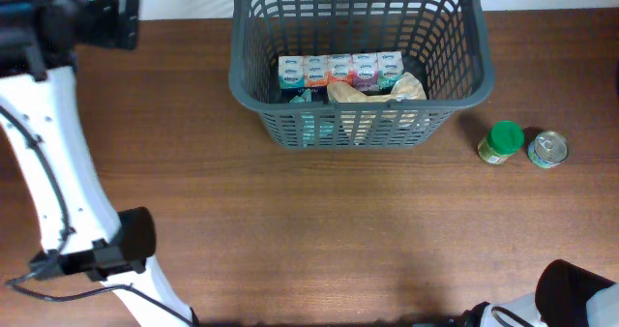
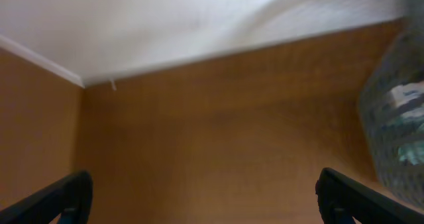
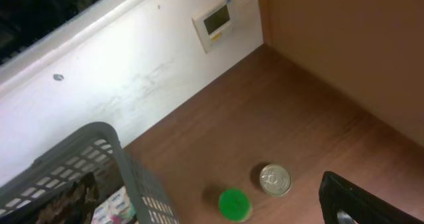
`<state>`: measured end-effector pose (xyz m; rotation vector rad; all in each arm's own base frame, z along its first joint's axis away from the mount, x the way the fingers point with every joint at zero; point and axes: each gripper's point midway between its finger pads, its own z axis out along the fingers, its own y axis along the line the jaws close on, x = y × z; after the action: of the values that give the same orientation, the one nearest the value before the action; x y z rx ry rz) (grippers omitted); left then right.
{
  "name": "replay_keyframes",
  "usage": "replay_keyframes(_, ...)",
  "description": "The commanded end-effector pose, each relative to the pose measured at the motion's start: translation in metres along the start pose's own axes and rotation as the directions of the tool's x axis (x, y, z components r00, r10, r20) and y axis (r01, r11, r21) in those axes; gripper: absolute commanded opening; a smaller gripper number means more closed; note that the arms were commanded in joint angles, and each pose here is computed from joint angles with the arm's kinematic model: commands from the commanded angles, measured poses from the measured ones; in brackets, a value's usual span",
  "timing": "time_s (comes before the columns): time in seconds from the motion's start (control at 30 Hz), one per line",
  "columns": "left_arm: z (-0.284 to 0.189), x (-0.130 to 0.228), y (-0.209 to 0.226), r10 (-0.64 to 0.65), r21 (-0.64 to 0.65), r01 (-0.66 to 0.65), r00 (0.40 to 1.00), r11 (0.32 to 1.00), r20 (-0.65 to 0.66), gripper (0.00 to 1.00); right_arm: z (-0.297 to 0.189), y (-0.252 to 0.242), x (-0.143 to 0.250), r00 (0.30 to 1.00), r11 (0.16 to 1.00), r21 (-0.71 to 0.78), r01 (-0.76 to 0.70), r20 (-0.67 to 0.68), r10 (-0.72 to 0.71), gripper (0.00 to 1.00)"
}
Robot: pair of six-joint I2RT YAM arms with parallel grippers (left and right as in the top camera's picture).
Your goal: Pack container
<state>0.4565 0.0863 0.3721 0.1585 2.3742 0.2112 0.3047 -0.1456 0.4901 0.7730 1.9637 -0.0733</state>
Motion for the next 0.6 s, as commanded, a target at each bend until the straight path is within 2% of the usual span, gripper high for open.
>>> replay_keyframes(0.0,0.017,0.026,0.0,-0.109,0.074,0.116,0.99,0.991,-0.086,0.99,0.008,-0.018,0.003,0.999,0.995,0.094,0.043,-0.021,-0.041,0.99)
replay_keyframes(0.13,0.041,0.057,0.003,-0.131,0.083,0.151,0.971,0.985,-0.201,0.99,0.04,-0.042,0.028,0.99,0.975,0.22,0.034,-0.144,-0.002,0.99)
replay_keyframes(0.27,0.056,0.077,-0.003,-0.132,0.099,0.164,0.953,0.981,-0.274,0.99,0.089,-0.064,0.061,0.952,0.945,0.315,0.089,-0.306,0.012,0.99)
replay_keyframes(0.57,0.062,0.088,-0.007,-0.13,0.107,0.172,0.941,0.979,-0.314,0.99,0.197,-0.114,0.15,0.812,0.894,0.423,0.145,-0.568,0.137,0.99)
